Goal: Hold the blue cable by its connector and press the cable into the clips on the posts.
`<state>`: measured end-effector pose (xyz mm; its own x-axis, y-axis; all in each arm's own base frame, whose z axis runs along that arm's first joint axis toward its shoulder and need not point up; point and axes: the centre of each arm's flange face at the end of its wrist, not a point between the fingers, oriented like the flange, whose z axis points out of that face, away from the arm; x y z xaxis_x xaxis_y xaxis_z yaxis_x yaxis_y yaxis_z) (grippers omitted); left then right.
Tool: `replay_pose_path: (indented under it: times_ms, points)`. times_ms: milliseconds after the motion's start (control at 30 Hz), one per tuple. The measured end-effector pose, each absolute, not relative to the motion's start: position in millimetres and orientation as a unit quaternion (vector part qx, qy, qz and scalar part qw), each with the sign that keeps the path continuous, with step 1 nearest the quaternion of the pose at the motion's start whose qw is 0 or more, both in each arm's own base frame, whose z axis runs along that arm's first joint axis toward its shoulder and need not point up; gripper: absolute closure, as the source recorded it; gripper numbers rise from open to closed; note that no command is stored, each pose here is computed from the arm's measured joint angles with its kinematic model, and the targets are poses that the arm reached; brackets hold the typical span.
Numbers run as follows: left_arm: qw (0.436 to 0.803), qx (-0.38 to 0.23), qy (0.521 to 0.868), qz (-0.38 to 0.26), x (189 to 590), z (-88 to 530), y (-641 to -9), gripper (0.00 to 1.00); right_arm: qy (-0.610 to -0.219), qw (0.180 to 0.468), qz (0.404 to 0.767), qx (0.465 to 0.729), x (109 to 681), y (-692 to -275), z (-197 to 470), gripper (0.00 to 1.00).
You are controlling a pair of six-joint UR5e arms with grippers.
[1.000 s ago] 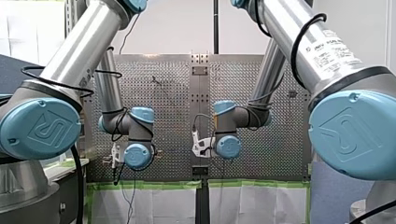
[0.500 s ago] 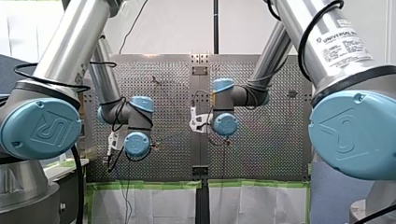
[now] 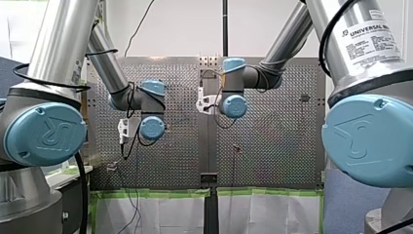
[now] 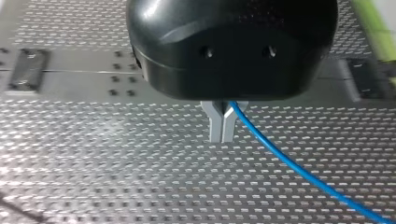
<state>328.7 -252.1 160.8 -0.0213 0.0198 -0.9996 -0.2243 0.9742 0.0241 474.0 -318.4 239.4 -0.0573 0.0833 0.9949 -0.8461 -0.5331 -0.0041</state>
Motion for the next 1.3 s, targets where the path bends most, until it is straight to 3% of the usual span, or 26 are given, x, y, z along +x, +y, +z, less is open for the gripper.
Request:
replay_pose_path:
  times_ms: [500,1133,1300]
  points:
    - [0.713,-0.098,0.689,0.085,345,226,-244,1.0,-0.31,0.329,0.66,0.6,500,-332,230,1.0]
    - [0.733,-0.099,0.67,0.062,342,304,-236,1.0,-0.29,0.305,0.69,0.588,538,-343,277,1.0]
    - [0.725,-0.085,0.681,0.059,352,303,-242,1.0,-0.29,0.301,0.694,0.586,543,-342,283,1.0]
